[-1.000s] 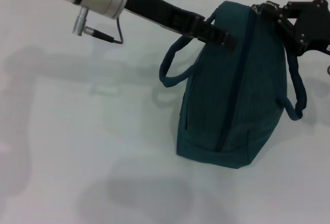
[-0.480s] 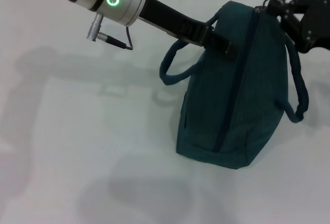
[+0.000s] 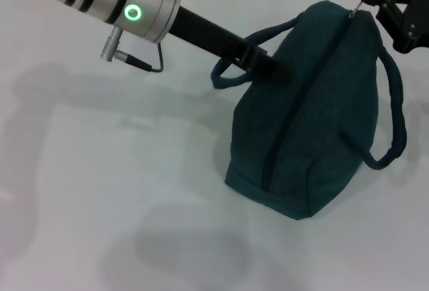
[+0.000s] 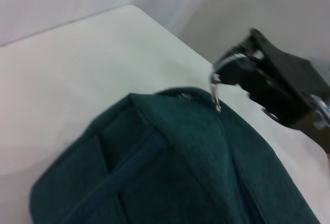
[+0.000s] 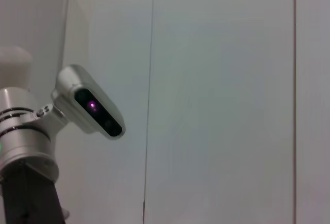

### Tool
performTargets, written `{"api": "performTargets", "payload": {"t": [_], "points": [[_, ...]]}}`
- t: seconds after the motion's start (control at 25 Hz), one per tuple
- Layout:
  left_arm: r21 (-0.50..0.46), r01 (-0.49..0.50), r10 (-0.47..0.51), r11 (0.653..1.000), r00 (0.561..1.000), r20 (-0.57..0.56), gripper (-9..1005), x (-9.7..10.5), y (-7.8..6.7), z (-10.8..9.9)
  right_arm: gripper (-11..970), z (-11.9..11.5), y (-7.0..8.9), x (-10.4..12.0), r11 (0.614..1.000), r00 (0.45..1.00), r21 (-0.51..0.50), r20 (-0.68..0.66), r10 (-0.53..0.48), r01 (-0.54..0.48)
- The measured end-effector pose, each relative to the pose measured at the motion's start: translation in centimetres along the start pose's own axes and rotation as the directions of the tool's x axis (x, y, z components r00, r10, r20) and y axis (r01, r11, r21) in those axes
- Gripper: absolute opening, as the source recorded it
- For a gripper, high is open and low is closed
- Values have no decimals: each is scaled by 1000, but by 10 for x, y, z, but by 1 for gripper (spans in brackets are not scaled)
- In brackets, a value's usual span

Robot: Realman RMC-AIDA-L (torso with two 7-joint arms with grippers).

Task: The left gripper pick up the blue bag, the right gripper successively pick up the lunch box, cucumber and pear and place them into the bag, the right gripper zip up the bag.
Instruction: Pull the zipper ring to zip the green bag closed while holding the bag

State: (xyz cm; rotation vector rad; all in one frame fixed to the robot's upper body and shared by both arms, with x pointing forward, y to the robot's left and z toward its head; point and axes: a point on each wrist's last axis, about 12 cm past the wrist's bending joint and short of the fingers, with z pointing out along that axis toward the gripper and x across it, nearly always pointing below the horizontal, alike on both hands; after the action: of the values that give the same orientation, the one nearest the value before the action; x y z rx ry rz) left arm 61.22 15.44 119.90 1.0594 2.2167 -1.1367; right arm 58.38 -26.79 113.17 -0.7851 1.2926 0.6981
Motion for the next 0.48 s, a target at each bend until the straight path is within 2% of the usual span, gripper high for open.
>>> {"api": "performTargets", "payload": {"t": [0.04,0.24,0.48], "points": [[9,-9,9,1000,1000,-9,225,1,-1,0,7,1,0,1,1000,1000,-1,-5,1,-1],[20,-22,22,1000,999,-24,99,2,-1,-5,6,0,4,3,1000,1000,-15,-11,9,-9],[35,-49,50,998,998,-29,77,-1,-2,-15,7,-3,5,1,1000,1000,-21,7,18,-18]]}}
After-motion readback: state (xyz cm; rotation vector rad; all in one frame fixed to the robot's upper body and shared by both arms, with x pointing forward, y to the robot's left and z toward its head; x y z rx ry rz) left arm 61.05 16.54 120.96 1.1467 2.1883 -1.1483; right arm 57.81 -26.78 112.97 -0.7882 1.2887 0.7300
